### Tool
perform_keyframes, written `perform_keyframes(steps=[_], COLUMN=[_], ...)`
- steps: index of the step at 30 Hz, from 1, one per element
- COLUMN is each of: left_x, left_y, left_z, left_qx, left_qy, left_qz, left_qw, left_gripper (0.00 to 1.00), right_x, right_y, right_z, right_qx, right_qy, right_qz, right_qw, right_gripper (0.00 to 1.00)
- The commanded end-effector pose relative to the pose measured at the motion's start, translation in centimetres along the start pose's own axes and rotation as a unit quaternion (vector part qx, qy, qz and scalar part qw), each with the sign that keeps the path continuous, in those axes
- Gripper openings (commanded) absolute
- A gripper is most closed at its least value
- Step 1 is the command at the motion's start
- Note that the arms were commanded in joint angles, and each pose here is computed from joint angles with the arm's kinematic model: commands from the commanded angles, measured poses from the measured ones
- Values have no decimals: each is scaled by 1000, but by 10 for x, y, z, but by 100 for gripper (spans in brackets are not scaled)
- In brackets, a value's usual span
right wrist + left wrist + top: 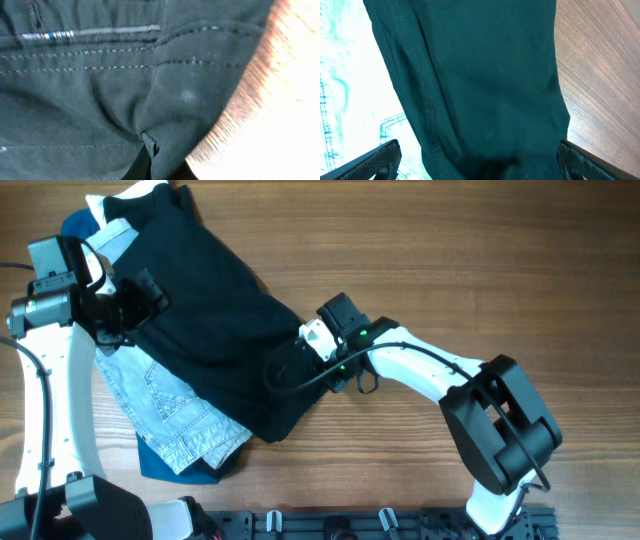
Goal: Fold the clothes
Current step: 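Grasp the black shorts with the right gripper and drag them right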
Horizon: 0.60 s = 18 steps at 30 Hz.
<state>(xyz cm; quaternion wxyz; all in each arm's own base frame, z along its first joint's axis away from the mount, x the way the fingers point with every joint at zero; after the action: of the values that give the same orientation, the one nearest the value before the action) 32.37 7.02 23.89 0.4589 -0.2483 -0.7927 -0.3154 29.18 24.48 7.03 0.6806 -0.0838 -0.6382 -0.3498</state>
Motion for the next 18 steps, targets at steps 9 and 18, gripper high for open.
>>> perform_keyframes(steps=[9,18], left_x=[0,-1], left_y=[1,-13], left_z=[3,9], left_qx=[-8,-2], left_qy=[8,26], left_qz=[2,39], left_qw=[1000,999], left_gripper=[100,100], right_x=[121,212], right_y=[50,-107], right_z=[-112,-273], right_qx=[-188,-477], right_qy=[-103,-167], right_qz=[-114,-187], right_qw=[970,843], right_gripper=[4,6])
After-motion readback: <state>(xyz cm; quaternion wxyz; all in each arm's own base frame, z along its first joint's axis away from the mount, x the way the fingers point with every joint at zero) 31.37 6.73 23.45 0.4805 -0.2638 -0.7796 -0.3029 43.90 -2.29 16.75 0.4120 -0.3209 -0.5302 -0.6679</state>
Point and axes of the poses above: each gripper's point midway between its finger pads, its own x axis back along the fingers, its own z axis along the line the jaws close on, y = z × x, the point moved 7 cm from there along x, back along the fingers, and after that the axes turned 6 degrees about x, right-handed, at the moved point
